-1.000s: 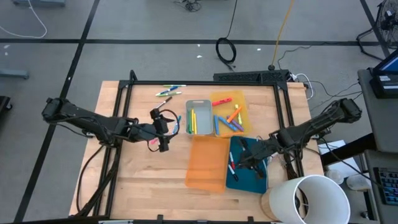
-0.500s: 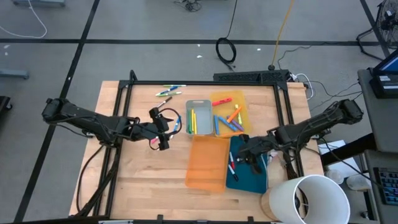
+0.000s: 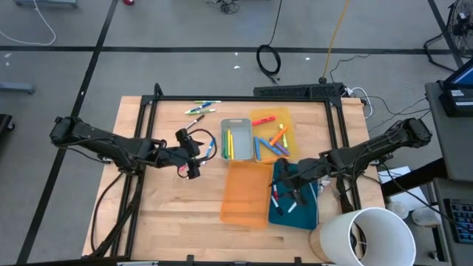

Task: Pick & Place Markers
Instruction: Put the white and green highlighter pen into the blue bin

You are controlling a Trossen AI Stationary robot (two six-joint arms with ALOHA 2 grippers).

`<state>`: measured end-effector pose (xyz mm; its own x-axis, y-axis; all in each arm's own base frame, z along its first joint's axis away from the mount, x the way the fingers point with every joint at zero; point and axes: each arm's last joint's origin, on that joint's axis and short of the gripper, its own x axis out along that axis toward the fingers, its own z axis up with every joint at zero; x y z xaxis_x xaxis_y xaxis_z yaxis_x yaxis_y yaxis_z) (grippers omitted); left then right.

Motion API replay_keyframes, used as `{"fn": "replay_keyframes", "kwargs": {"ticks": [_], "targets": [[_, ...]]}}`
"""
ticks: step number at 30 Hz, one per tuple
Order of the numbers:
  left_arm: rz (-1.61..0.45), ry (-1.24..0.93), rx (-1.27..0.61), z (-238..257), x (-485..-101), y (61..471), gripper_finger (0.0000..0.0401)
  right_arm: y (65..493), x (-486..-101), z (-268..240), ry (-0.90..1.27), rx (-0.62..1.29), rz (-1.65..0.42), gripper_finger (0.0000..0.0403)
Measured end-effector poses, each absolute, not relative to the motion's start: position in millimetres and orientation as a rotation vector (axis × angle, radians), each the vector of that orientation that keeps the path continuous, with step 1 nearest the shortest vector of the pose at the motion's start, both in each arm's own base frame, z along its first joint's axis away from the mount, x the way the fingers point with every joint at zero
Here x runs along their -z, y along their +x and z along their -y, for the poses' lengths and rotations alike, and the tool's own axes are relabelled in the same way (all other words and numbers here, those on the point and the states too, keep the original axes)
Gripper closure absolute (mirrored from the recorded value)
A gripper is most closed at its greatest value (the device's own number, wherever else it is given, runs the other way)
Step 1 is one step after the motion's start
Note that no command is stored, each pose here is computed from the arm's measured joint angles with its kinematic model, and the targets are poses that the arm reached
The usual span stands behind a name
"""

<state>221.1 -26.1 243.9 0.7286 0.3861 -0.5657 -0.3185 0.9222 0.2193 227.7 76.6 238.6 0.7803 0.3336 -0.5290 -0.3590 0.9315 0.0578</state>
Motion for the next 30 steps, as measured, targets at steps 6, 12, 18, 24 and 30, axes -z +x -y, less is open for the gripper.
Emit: {"fn": "replay_keyframes", "kwargs": {"ticks": [6,12,18,24,30], "targets": [[-0.798,-0.035,-0.461,24,-231,207,0.0158,235,-254,-78,-0.201,-0.411,-0.354,0.0219],[-0.914,-0.152,-0.625,20,-221,191,0.0158,241,-260,-68,-0.231,-0.371,-0.279,0.0218],[-0.899,-0.27,-0.762,11,-205,185,0.0158,246,-255,-61,-0.212,-0.336,-0.305,0.0223],[-1.033,-0.38,-0.736,-6,-175,174,0.0158,251,-249,-59,-0.201,-0.327,-0.33,0.0223],[-1.032,-0.42,-0.764,-19,-158,168,0.0158,253,-247,-59,-0.202,-0.329,-0.333,0.0221]]}}
